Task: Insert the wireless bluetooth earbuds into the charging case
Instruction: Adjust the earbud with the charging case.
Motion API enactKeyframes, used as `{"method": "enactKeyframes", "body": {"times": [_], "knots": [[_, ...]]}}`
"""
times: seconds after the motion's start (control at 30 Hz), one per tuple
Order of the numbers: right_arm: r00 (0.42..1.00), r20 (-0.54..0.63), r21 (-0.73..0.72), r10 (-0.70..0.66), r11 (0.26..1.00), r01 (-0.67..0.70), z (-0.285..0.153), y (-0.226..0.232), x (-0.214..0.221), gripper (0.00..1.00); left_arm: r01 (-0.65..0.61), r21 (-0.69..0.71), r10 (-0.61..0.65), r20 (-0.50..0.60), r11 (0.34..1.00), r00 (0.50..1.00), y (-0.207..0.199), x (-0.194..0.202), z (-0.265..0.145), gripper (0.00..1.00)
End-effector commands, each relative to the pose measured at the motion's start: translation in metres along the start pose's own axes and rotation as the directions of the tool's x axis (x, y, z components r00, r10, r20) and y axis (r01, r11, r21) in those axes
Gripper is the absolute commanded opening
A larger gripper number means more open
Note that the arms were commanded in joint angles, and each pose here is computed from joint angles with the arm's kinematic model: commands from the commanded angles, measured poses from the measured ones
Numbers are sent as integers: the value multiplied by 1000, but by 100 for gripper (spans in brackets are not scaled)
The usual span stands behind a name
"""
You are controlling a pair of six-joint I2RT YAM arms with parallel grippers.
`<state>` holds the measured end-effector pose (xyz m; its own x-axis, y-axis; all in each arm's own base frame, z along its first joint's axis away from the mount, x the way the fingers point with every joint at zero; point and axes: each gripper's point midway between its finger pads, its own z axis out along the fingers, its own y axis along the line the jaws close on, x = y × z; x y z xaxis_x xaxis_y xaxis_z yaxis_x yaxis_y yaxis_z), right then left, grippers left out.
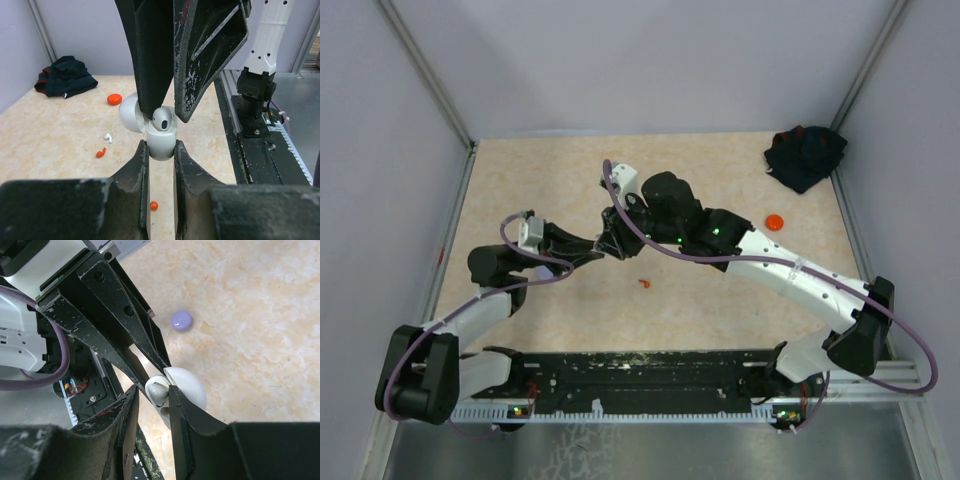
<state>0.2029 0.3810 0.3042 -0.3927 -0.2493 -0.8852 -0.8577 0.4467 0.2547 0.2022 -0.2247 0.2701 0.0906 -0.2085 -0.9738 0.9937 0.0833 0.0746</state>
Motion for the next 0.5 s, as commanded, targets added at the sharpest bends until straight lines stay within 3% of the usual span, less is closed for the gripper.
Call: {"method": "enactKeyframes", "body": {"times": [0.0,0.47], "knots": [[996,90,53,-22,998,17,-10,-7,-26,32,-104,31,104,12,994,995,-5,-15,4,0],[975,218,86,-36,996,18,-40,-5,-56,40,-97,-28,97,12,995,995,5,-15,3,0]]}}
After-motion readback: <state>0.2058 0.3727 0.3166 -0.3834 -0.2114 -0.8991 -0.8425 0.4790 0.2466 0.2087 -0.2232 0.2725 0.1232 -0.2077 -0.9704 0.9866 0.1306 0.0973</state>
